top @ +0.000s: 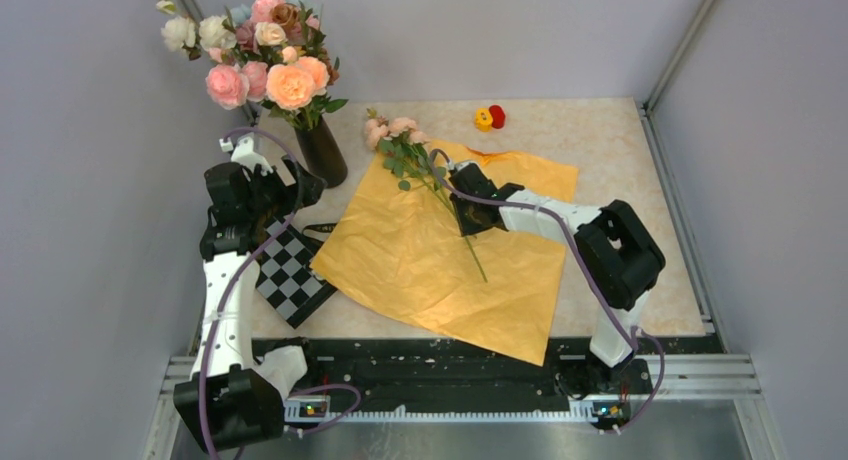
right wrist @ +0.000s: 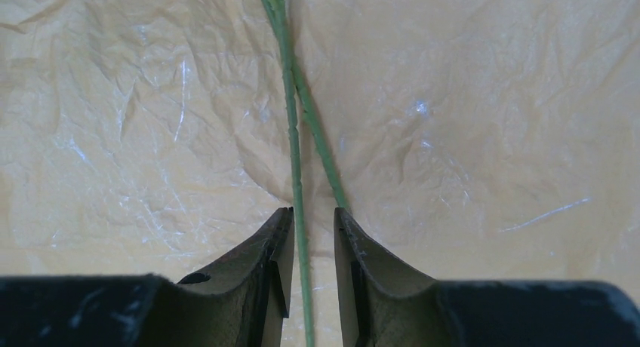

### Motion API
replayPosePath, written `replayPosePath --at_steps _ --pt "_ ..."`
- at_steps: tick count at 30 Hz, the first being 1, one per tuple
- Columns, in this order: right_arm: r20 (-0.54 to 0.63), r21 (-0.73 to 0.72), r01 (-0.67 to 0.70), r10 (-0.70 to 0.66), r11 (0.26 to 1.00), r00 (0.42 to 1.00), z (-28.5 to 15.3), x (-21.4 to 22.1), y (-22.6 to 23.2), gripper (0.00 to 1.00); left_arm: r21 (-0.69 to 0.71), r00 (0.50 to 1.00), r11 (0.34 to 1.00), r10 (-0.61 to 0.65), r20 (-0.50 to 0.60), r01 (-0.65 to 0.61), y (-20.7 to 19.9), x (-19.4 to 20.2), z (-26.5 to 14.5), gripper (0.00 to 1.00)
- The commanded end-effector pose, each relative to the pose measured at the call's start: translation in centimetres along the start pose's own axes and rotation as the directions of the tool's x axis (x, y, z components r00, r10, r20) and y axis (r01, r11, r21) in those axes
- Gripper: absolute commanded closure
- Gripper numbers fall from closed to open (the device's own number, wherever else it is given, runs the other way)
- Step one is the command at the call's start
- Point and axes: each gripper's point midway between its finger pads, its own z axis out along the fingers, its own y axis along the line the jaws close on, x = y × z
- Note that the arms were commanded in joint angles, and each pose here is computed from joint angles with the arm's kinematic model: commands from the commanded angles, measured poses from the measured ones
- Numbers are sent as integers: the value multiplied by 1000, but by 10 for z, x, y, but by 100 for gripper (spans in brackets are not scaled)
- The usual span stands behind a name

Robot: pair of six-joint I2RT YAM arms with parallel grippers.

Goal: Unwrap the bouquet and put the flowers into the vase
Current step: Pick up the fake flower from the wrapping paper.

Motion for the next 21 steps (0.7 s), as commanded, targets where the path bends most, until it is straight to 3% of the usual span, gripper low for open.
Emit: replayPosePath --at_steps 1,21 --pt "34 -58 1 1 998 999 -4 -9 10 72 29 1000 1000 8 26 -9 -6 -8 2 1" --pt "-27 -40 -5 4 999 1000 23 5 12 80 39 1000 999 -8 11 8 -7 -4 6 1"
